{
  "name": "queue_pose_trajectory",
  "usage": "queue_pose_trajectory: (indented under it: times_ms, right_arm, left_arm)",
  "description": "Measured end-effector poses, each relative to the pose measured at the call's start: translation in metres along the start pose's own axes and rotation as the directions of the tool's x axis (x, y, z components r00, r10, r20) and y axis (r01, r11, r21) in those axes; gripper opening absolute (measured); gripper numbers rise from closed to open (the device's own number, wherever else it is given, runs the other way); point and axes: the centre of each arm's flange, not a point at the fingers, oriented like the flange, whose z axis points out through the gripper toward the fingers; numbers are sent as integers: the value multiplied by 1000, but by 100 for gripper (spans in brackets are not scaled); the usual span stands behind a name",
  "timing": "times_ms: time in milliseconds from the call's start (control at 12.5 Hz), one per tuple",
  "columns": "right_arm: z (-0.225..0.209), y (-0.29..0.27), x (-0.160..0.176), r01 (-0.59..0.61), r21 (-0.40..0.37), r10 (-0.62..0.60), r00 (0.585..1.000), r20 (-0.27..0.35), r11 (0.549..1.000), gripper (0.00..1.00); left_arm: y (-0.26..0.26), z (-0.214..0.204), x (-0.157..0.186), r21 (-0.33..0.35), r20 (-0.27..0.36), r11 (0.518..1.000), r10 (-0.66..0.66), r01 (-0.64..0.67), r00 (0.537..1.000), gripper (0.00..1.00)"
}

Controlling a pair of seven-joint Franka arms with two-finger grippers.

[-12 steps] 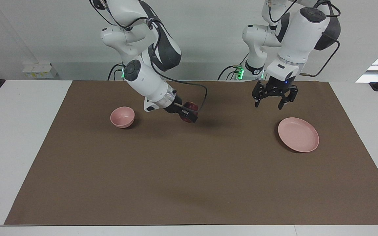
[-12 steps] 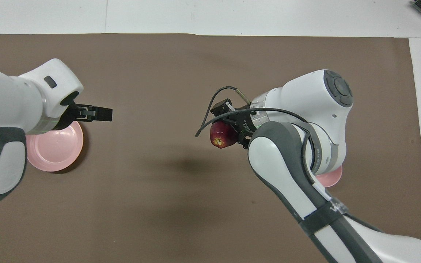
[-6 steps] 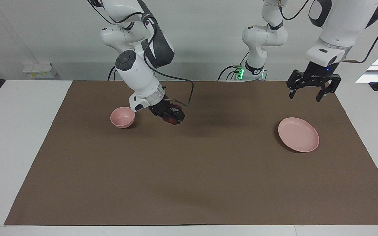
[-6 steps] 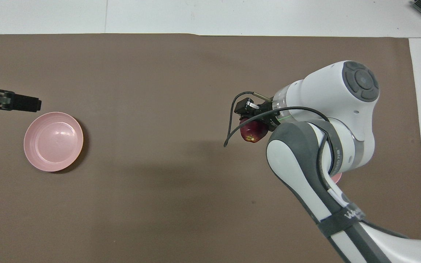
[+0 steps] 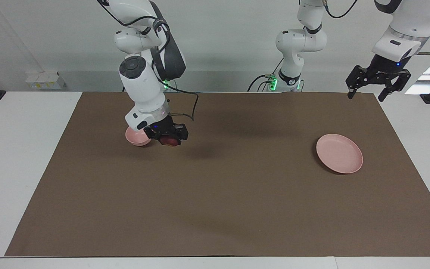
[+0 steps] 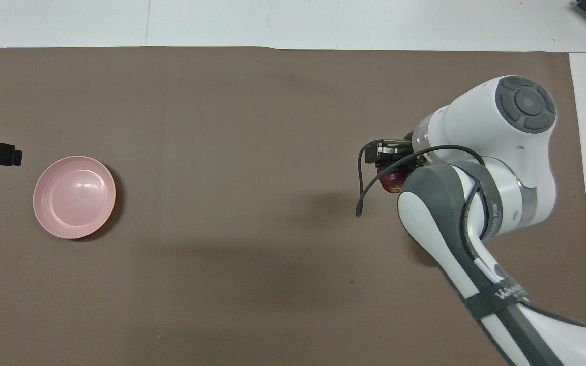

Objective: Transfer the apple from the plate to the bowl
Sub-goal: 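Carry the apple with the right gripper over the pink bowl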

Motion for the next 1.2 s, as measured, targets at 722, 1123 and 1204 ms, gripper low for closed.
queue_pose_trajectory:
  times_ms: [722, 1123, 1204]
  right_arm:
    - [50, 91, -69, 99, -109, -99, 995, 4, 989, 69]
    - [106, 129, -112, 141, -125, -149, 987, -62, 982, 69]
    - [112, 134, -116, 145, -126, -154, 986, -63, 981, 69]
  left_arm:
    - [-1, 4, -6, -7, 53, 1000, 5, -4, 999, 100]
    - [0, 6, -10, -11, 77, 1000, 6, -5, 997, 100]
    - [-1, 5, -11, -11, 77, 1000, 4, -4, 997, 100]
